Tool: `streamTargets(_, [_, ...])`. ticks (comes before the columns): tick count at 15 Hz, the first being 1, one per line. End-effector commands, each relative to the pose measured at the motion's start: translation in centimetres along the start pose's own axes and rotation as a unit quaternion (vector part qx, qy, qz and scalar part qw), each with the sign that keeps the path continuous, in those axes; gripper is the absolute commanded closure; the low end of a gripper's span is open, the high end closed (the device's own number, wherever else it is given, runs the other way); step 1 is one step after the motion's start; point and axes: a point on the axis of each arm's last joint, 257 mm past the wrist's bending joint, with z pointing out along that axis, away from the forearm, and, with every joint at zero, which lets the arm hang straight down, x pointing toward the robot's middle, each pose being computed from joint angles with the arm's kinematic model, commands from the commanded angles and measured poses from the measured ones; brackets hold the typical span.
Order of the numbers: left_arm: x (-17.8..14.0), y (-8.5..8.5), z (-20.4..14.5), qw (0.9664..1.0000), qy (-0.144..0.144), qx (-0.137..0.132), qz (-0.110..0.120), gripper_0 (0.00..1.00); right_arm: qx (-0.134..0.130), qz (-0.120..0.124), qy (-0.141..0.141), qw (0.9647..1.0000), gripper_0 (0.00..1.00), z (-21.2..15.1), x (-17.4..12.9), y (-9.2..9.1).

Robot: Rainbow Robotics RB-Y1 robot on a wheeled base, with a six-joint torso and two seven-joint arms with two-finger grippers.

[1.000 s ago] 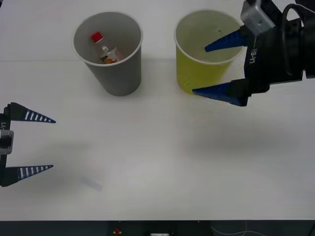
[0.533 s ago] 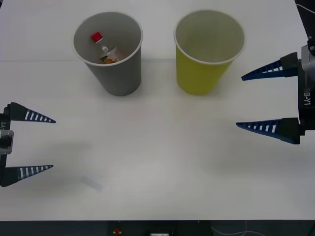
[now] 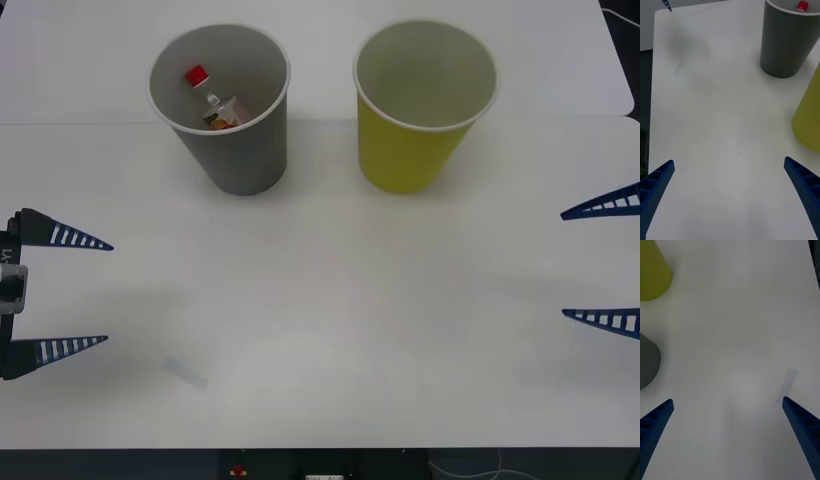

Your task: Put the can into the green bin and the plastic bottle into the gray bin

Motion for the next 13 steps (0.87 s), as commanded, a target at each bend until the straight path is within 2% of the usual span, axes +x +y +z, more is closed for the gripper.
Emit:
streamTargets(1, [0.0,0.0,0.0,1.0,0.0,0.0,0.0,0.0,0.001,-0.006,0.027,0.9996,0.0,-0.9,2.6,-0.2])
streamTargets(5, [0.0,0.0,0.0,1.0,0.0,0.0,0.0,0.0,0.002,-0.012,0.067,0.9977,0.0,-2.3,4.7,-0.7])
streamTargets(10, [0.0,0.0,0.0,1.0,0.0,0.0,0.0,0.0,-0.001,-0.014,0.072,0.9973,0.0,-2.6,5.2,-0.8])
streamTargets(13, [0.0,0.0,0.0,1.0,0.0,0.0,0.0,0.0,0.0,-0.005,0.072,0.9974,0.0,-2.6,5.5,-0.8])
